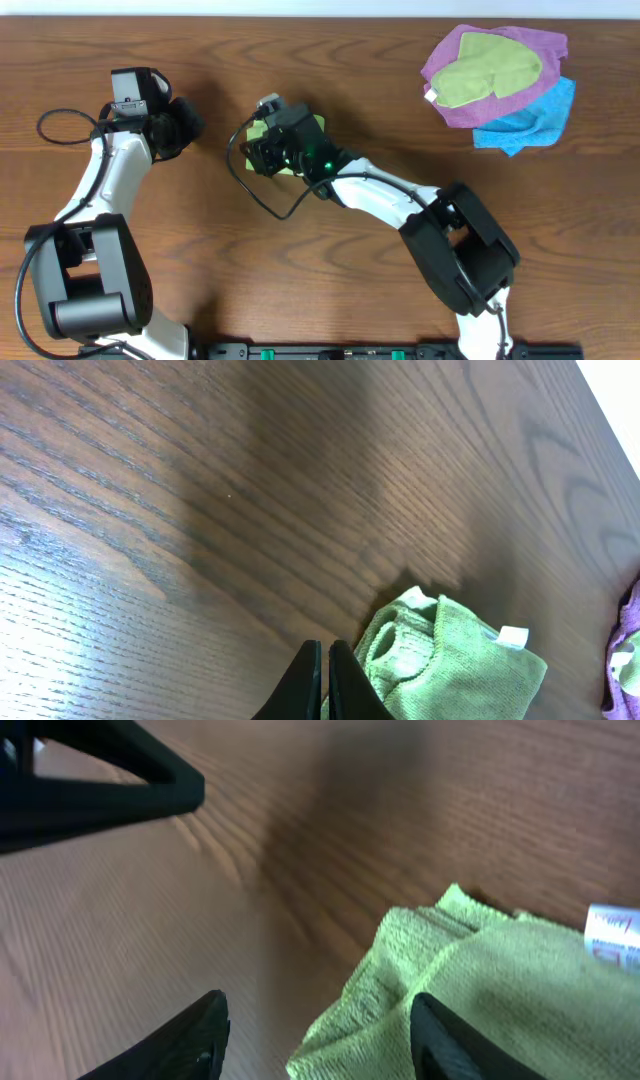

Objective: Fold the cloth

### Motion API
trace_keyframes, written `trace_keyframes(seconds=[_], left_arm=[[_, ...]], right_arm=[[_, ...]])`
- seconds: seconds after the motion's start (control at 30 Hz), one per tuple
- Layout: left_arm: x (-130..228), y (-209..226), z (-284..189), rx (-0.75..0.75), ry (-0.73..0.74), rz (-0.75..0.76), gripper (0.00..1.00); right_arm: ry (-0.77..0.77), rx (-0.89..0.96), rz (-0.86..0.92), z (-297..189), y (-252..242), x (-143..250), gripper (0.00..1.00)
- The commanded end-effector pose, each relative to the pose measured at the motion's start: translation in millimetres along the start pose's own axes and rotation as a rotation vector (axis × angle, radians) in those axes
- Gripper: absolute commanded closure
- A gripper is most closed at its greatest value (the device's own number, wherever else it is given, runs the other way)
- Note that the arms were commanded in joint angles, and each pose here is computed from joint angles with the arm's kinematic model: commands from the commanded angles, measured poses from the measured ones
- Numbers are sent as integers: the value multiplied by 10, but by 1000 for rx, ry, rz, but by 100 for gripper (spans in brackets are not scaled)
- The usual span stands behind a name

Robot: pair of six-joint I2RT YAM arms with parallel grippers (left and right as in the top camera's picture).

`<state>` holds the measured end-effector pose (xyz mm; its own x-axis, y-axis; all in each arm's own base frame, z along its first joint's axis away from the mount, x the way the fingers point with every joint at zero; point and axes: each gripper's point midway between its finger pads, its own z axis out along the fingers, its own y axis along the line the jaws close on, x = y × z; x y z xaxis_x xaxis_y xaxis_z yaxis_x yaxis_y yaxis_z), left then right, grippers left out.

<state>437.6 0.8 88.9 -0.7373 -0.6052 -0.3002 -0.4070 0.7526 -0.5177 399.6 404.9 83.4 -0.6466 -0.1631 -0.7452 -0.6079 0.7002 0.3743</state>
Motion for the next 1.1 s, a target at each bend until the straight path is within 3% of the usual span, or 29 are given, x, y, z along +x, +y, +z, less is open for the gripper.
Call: trace_keyframes(seconds=[0.0,0.13,0.2,0.33,0.6,0.93,1.07], left_arm=[[-122,-108,-151,26,-41,27,94],[-127,-133,-199,31,-47,30,85],[-122,-151,-241,34,-49,32,77],[-139,-211,-361,46,-68,40,57],[-167,-320,-543,75,-100,55,5],[30,-555,-575,218,8,41,5],[129,-535,-572,216,52,22,5]], right_arm=[[-6,-3,2,22,-44,-55,39],[-22,31,14,-2,-191,-113,30],[-39,47,41,-46,-310,-195,1],[-32,89,136,-243,-620,-296,1],[5,62,209,-667,-806,-439,1],[4,56,186,-1244,-592,-664,1],[103,105,102,-1721,-543,-496,1]])
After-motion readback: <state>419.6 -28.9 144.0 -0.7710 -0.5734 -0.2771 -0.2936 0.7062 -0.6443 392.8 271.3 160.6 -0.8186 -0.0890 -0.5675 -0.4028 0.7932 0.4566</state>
